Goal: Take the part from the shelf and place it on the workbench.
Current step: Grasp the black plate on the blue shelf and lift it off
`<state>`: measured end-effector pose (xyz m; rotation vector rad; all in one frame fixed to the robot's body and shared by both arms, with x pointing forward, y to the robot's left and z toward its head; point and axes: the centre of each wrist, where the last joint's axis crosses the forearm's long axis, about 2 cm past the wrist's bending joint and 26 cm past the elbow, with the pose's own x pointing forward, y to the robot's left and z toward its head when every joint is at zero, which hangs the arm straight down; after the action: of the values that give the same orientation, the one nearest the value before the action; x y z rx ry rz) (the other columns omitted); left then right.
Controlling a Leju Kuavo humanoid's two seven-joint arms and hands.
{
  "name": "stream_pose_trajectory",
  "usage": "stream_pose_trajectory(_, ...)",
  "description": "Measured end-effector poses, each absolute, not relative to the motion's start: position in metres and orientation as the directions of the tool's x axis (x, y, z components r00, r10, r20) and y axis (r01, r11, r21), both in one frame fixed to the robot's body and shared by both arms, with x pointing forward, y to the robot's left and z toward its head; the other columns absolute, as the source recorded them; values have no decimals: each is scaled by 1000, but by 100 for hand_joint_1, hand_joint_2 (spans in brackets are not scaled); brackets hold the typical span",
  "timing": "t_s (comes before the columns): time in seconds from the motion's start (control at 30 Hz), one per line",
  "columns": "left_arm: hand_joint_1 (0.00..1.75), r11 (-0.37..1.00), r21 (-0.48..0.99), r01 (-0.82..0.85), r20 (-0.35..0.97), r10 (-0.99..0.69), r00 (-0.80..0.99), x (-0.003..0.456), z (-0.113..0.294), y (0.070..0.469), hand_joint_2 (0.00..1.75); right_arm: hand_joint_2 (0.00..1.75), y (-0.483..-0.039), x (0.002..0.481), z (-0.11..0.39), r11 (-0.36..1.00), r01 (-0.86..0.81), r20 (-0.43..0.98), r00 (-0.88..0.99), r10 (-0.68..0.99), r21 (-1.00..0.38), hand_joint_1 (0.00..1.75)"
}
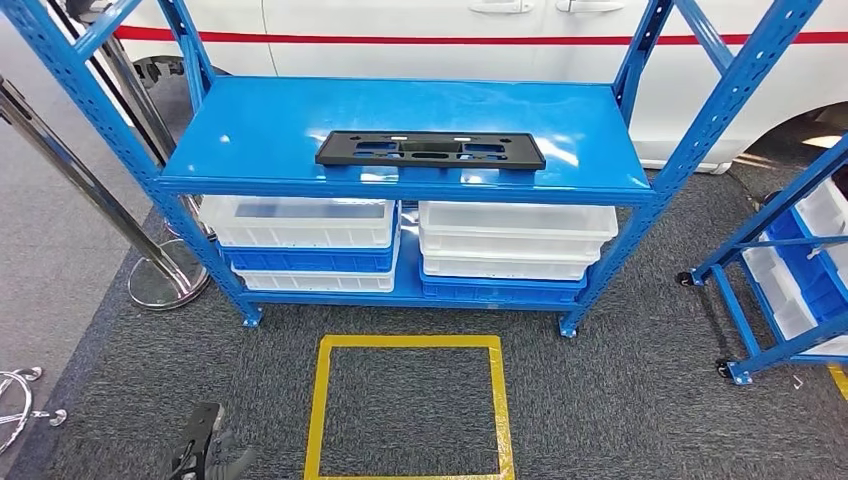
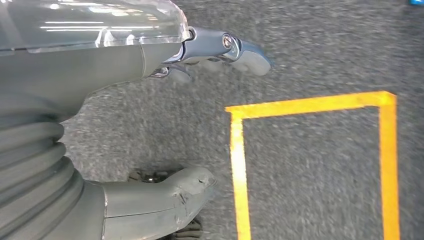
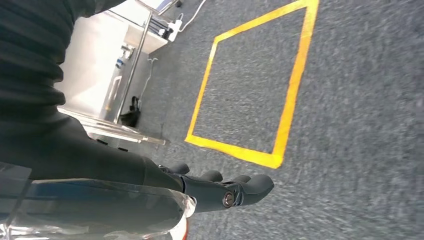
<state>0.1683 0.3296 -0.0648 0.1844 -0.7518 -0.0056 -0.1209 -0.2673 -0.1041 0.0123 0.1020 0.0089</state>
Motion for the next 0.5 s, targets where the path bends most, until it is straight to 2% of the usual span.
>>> stream_pose_trajectory(0.5,0,985,170,-44,583,-65,810,119,-89,323,175,175,-256,-44,-113,1000,-12,100,995,13,-16,0)
